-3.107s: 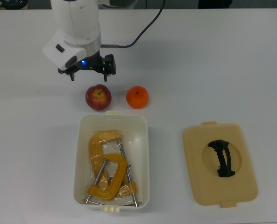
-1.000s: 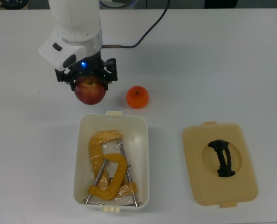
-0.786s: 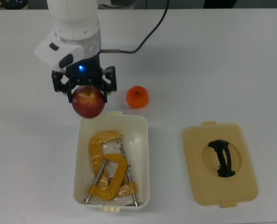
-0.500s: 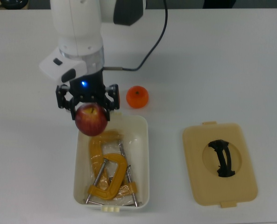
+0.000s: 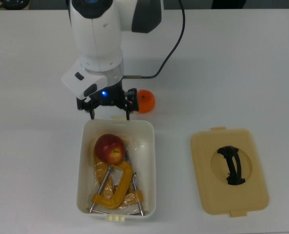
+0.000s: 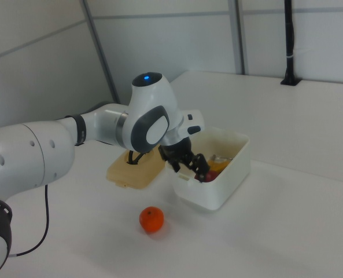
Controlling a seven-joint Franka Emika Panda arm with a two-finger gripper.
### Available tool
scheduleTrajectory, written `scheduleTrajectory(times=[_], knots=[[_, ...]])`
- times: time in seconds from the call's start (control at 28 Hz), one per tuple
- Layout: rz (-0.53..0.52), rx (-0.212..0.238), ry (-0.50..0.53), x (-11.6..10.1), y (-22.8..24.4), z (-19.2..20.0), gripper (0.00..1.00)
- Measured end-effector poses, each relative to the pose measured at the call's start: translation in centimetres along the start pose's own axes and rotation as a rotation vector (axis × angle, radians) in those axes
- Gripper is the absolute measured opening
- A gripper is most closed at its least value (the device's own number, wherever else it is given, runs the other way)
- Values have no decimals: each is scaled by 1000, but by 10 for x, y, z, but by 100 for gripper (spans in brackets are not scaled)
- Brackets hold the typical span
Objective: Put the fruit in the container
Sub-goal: 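Move the gripper over the orange and lower onto it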
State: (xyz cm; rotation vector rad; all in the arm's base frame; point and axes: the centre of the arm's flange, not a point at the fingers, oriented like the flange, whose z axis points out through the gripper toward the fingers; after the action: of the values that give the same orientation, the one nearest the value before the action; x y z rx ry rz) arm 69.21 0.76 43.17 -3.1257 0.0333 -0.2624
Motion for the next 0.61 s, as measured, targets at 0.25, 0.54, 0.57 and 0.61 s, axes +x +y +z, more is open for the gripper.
scheduleTrajectory(times=[0.25, 0.54, 0.57, 0.61], knots=[[-89, -8, -234, -32, -16, -4, 100], [-210, -8, -410, -67, -63, 25, 100], [-219, -9, -420, -70, -68, 29, 100], [-227, -9, -428, -73, -72, 33, 100]])
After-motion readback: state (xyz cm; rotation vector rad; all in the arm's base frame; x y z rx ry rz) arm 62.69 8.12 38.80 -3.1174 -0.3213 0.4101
